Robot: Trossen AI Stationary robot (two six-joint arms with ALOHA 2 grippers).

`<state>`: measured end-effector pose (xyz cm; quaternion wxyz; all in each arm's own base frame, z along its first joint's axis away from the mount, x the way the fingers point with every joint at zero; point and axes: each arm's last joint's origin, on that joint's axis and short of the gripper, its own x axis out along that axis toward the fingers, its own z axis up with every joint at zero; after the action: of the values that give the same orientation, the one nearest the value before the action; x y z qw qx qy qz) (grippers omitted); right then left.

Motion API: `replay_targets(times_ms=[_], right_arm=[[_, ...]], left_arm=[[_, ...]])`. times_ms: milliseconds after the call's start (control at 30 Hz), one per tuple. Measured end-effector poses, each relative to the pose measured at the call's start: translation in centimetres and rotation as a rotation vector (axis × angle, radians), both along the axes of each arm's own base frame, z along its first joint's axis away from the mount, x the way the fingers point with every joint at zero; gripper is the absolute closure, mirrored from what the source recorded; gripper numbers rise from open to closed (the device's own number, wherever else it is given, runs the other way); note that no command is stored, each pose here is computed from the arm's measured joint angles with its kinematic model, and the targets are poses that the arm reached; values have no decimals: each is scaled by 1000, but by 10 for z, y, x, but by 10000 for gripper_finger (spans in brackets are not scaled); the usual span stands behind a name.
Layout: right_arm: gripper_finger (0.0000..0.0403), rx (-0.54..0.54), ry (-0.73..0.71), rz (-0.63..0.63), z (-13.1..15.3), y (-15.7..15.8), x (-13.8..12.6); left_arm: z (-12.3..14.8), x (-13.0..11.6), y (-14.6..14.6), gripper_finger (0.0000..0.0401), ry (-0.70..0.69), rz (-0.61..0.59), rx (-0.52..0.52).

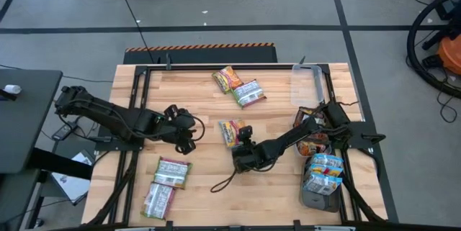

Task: Sort Maruchan noodles
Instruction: Put the blue noodle pack into the black bin

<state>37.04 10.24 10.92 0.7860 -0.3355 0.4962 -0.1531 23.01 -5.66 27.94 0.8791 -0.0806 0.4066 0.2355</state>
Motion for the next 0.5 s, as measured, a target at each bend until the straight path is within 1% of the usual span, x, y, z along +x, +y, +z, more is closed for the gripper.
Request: replay_targets(times_ms=[100,200,300,367,433,500], right_arm=[[210,-15,2,13,-5,-8,2],[245,-10,-4,-9,-6,-15,3],[285,15,-42,-44,-2,-16,5],[312,49,-56,-42,5,-14,6],[338,90,-68,-34,19,-8,5],[363,172,-85,-24,39,0,3]], left_arm=[[1,1,0,276,-19,1,-5],[1,2,0,276,-23,-1,-5],[1,1,-2,276,-6,-43,21],[1,1,-4,276,-1,-67,33],[1,0,-6,276,0,-79,34],[1,0,-9,276,-1,-91,33]])
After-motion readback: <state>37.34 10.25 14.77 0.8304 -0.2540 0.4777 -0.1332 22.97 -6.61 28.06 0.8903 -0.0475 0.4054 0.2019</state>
